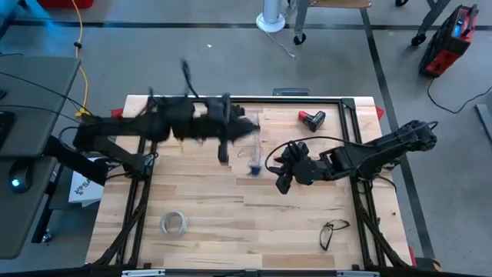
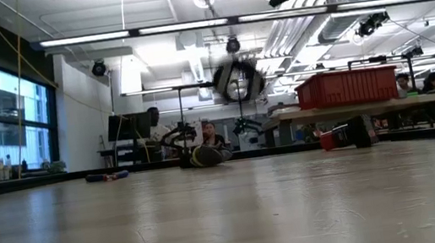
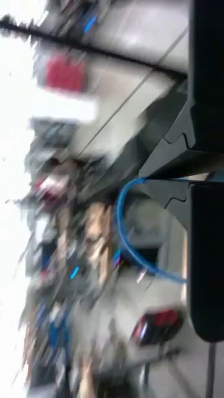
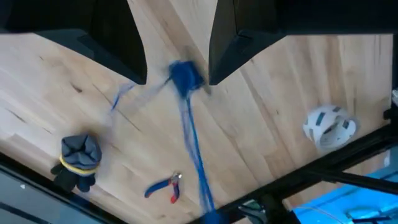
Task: Coil cords
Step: Uncoil the blue wire from the black spool
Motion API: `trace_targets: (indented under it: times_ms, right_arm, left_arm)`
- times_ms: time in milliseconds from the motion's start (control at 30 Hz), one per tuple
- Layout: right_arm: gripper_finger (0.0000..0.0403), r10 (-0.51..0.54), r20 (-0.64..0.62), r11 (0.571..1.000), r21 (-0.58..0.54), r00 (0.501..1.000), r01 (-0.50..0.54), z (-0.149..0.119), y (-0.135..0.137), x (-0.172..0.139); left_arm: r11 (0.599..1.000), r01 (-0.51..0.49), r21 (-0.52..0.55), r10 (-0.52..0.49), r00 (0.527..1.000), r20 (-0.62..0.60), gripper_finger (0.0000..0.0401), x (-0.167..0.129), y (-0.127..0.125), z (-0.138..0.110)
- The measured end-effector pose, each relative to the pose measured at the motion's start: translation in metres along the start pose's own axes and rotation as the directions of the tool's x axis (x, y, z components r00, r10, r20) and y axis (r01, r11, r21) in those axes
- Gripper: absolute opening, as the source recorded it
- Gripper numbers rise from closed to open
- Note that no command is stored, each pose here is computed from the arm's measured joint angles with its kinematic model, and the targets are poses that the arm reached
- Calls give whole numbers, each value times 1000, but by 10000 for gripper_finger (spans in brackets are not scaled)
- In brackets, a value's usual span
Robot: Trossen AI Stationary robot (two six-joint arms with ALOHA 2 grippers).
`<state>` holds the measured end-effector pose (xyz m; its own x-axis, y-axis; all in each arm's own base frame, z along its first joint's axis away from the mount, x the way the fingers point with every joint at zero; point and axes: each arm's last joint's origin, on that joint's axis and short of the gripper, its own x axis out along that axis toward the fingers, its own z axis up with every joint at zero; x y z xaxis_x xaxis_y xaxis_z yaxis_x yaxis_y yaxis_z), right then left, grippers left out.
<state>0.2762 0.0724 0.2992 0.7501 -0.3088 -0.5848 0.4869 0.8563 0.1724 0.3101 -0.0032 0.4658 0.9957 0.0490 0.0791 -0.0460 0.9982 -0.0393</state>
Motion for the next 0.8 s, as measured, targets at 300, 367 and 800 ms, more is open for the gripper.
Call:
trace_targets:
  times_ms: [300, 367, 800]
  right_arm:
    - [165, 75, -17, 997, -27, 997, -76, 4, 4, 14]
    - [165, 57, -41, 997, -41, 998, -59, -1, 6, 24]
    - [165, 7, 18, 996, -91, 1000, -5, -19, 25, 80]
  left_arm:
    - [1000, -15, -17, 15, 999, 31, 0, 1, 1, 3]
    - [999, -34, -18, 35, 999, 38, 0, 1, 2, 3]
    - [997, -26, -69, 30, 998, 50, 0, -2, 3, 7]
